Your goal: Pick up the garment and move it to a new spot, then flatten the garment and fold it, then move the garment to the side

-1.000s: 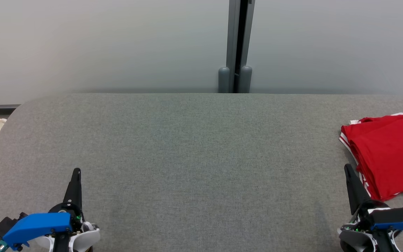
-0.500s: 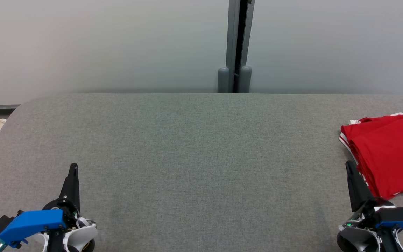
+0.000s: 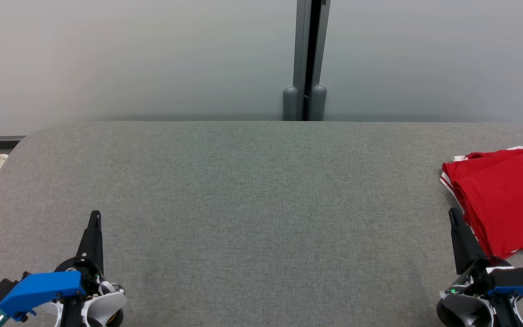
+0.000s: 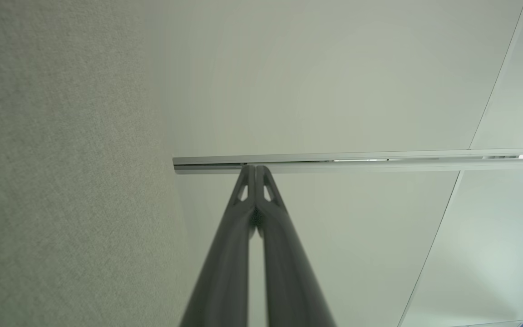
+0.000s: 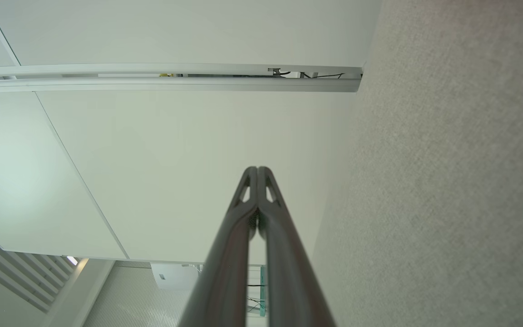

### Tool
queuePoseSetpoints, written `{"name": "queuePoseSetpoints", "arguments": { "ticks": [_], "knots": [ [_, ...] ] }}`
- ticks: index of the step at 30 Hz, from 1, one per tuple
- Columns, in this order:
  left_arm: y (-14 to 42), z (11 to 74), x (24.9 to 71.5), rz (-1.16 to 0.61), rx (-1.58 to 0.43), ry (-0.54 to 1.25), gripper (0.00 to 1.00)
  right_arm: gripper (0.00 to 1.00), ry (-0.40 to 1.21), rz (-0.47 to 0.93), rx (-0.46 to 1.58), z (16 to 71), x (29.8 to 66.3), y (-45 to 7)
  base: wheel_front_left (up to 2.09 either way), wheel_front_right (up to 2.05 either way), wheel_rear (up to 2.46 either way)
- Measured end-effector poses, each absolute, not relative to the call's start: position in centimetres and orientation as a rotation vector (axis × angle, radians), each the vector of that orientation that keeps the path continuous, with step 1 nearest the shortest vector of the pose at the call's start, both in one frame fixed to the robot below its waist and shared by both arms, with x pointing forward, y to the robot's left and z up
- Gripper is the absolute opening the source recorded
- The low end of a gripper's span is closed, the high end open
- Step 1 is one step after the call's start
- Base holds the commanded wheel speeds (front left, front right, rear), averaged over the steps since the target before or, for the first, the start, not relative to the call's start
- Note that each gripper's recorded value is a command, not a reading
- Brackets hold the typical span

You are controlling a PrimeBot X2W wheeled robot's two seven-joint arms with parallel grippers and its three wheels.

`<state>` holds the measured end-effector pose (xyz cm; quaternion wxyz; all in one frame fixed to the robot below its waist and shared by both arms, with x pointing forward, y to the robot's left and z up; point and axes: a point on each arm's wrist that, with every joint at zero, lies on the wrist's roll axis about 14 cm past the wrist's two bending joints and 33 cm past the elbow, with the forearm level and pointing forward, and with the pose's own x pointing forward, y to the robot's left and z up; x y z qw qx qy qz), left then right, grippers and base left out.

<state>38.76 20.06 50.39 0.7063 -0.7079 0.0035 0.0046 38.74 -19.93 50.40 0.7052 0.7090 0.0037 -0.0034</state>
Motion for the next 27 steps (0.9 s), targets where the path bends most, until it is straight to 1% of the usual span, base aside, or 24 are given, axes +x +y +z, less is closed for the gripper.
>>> {"name": "queuePoseSetpoints", "arguments": {
  "ticks": [27],
  "knots": [
    [20.06, 50.39, 38.76, 0.01, -1.573, 0.008, 0.0, 0.0, 0.008, -0.007, 1.576, 50.41, 38.75, -19.93, 0.0, 0.0, 0.0]
  ]
}}
